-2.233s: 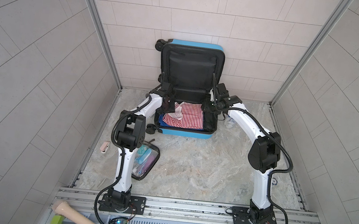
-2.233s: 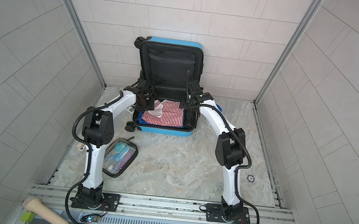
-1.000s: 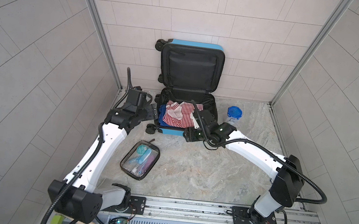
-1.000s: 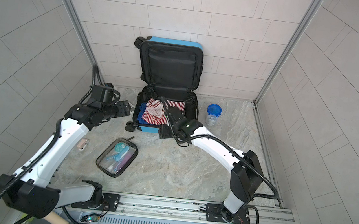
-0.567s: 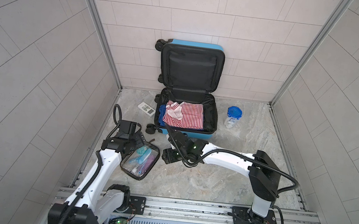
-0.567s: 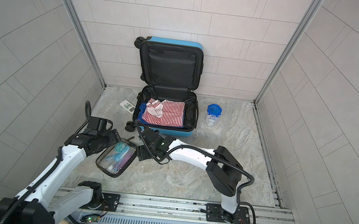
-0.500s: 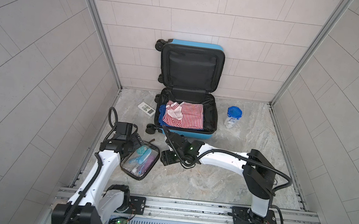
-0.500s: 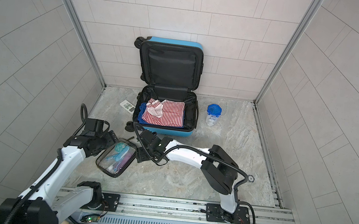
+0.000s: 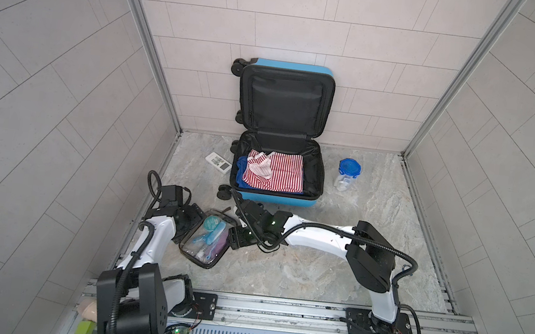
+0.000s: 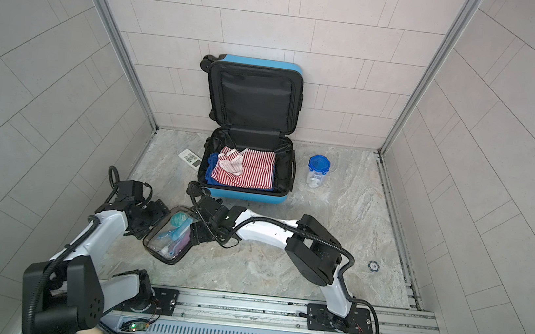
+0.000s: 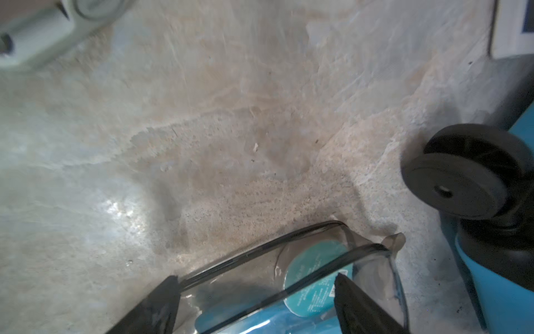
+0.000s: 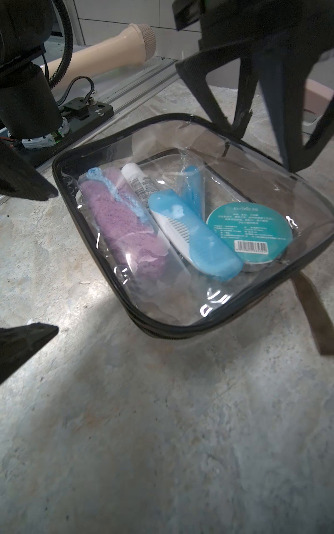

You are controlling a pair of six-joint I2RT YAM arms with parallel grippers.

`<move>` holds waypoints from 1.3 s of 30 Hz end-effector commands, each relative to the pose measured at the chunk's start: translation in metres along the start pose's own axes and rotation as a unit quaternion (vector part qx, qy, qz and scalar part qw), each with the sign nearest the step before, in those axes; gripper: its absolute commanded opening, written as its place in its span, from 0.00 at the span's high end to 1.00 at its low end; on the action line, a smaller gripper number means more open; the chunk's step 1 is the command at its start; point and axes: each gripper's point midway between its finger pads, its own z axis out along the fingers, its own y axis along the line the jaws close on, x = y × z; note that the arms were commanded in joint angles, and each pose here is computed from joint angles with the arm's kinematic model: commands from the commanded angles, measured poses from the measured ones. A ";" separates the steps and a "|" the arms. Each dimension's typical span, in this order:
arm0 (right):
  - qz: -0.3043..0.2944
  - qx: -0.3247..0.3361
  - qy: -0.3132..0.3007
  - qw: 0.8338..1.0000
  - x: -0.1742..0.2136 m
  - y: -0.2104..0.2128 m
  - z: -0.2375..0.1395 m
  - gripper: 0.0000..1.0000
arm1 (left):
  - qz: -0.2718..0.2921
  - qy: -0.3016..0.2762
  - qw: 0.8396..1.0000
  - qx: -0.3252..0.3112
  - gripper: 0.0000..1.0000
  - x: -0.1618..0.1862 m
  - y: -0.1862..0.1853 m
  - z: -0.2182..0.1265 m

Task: Pack the luggage
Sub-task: 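Grasp the clear toiletry pouch with the left gripper while the right gripper draws back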

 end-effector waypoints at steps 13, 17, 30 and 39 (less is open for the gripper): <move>0.042 0.024 -0.056 0.997 -0.020 -0.048 -0.062 0.30 | 0.048 0.081 0.992 0.088 0.13 0.094 -0.028 -0.008; 0.055 0.032 -0.065 0.996 -0.023 -0.066 -0.079 0.30 | 0.067 0.076 0.987 0.122 0.13 0.113 -0.038 -0.017; 0.116 0.068 -0.096 0.986 -0.018 -0.130 -0.134 0.29 | 0.161 0.077 0.960 0.216 0.13 0.158 -0.096 -0.037; 0.167 0.080 -0.091 0.978 -0.002 -0.148 -0.144 0.33 | 0.316 0.054 0.910 0.263 0.14 0.216 -0.163 -0.083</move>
